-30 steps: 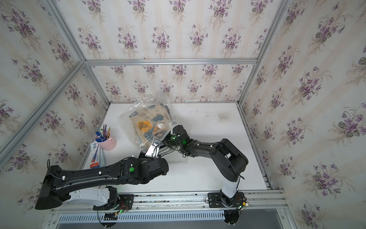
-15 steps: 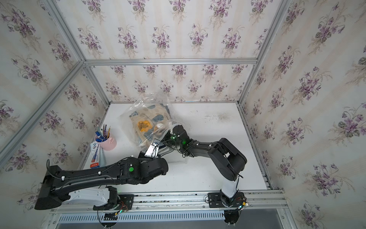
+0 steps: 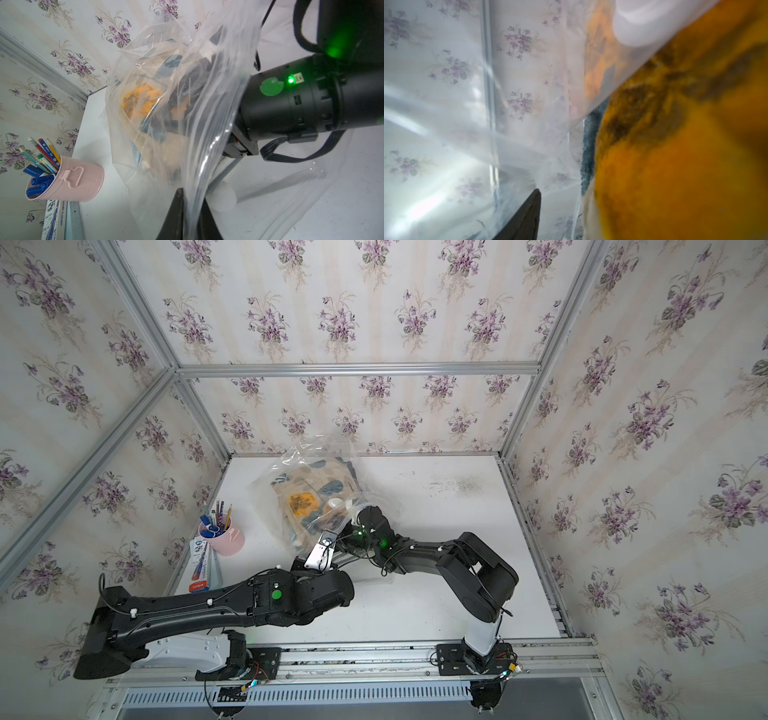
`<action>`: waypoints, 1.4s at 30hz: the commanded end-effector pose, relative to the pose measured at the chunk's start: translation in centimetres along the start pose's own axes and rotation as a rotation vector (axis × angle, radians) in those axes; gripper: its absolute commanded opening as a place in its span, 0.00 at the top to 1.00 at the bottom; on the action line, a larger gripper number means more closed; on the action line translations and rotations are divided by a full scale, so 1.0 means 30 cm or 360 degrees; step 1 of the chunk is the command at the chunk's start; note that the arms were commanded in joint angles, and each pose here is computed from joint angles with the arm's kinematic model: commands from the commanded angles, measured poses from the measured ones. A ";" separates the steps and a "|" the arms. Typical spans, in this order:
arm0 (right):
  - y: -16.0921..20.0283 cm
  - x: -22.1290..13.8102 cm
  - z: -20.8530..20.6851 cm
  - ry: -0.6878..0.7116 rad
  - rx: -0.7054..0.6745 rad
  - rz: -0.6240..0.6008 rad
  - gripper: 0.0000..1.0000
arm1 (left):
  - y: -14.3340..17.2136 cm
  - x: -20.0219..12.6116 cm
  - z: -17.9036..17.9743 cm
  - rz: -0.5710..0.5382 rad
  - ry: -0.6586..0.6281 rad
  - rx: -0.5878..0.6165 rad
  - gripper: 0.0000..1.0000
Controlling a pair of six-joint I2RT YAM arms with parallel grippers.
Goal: Take the blanket out of the vacuum bag
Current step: Take out the blanket from the vacuum bag.
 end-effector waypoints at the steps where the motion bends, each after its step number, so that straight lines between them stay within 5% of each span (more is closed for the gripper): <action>1: -0.012 0.016 0.038 -0.0040 -0.0049 0.0003 0.40 | -0.006 0.000 0.004 -0.0018 -0.0018 0.0008 0.86; 42: -0.025 0.010 -0.067 0.0209 -0.0103 -0.0001 0.36 | -0.022 0.001 -0.011 -0.0011 -0.0010 0.0029 0.86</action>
Point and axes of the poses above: each gripper's point midway between its finger pads, its own x axis out along the fingers, its own z axis along the line the jaws close on, y = z × x, the point moved 7 cm from there along -x, back along the fingers, and after that the axes turned 8 degrees about -x, right-handed, at the moved point
